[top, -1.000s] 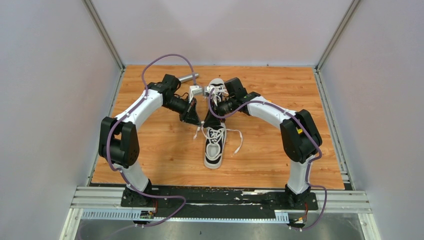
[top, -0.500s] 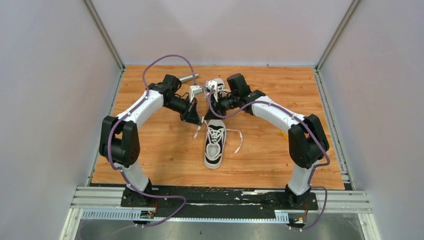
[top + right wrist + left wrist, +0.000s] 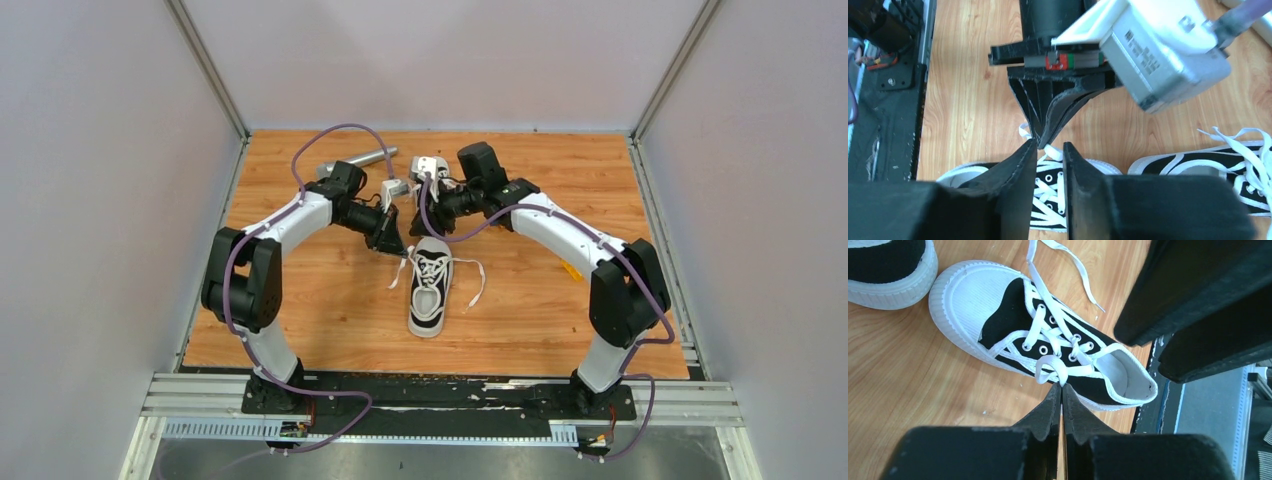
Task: Tie the shoes
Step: Wrap the shoelace around the shoelace.
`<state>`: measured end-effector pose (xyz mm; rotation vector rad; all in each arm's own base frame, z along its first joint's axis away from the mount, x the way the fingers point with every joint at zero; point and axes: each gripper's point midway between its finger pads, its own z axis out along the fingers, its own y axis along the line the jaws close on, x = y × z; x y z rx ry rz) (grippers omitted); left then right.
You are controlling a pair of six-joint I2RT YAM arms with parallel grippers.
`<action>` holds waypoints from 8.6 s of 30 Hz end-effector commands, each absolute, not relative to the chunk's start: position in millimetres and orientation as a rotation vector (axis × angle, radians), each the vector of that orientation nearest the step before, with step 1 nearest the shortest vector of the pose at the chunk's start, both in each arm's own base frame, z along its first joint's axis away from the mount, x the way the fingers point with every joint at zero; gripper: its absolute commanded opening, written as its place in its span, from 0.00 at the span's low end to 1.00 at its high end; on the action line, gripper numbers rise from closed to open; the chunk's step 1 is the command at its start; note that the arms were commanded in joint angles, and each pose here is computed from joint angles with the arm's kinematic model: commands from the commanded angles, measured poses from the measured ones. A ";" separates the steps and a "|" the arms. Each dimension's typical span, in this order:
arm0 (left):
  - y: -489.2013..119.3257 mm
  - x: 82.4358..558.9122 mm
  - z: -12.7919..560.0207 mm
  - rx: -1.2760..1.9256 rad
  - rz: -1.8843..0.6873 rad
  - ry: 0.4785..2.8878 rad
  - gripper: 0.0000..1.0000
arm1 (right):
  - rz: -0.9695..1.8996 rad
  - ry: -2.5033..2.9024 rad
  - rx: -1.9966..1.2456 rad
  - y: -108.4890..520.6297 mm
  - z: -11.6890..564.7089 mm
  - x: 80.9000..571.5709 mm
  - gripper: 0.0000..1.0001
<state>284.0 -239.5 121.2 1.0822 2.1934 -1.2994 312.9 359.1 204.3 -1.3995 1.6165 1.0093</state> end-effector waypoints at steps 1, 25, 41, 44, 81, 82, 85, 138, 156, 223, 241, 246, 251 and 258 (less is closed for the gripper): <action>-247.2 288.4 149.3 1.095 -1.291 2.036 0.07 | 1.071 1.559 -1.454 349.3 204.4 297.9 0.34; -237.5 255.1 162.4 1.227 -1.358 2.016 0.05 | 1.125 1.248 -1.753 379.5 150.9 277.0 0.52; -227.9 257.6 150.2 1.234 -1.275 2.060 0.02 | 0.983 1.370 -1.712 370.0 159.7 294.4 0.00; -227.9 264.9 141.3 1.208 -1.238 2.074 0.01 | 0.955 1.380 -1.695 367.7 174.4 297.8 0.00; -230.5 259.0 165.2 1.202 -1.203 2.022 0.00 | 1.166 1.716 -1.587 371.8 134.5 288.6 0.39; -230.5 258.9 165.5 1.204 -1.203 2.020 0.00 | 1.167 1.721 -1.587 371.7 132.0 287.9 0.39; -230.0 258.1 165.5 1.204 -1.205 2.019 0.00 | 1.148 1.744 -1.583 370.7 124.1 289.7 0.39; -224.2 253.8 176.7 1.147 -1.336 1.968 0.00 | 1.261 1.603 -1.444 378.5 159.3 280.0 0.14; -242.4 283.0 158.0 1.038 -1.334 1.927 0.25 | 1.268 1.636 -1.360 358.1 195.9 286.0 0.00; -306.7 285.5 115.6 0.809 -1.033 1.749 0.30 | 1.357 1.863 -1.009 329.5 192.8 325.6 0.00; -302.9 302.2 115.4 0.770 -1.057 1.756 0.21 | 1.368 1.906 -0.964 318.7 183.7 329.2 0.00; -301.1 305.6 113.9 0.753 -1.042 1.768 0.26 | 1.369 1.916 -0.954 317.6 182.0 330.2 0.00; -302.2 302.0 113.2 0.772 -1.067 1.771 0.17 | 1.373 1.926 -0.944 316.3 179.2 332.7 0.00; -304.5 297.1 109.1 0.835 -1.094 1.767 0.11 | 1.335 1.989 -0.884 297.7 170.9 342.1 0.36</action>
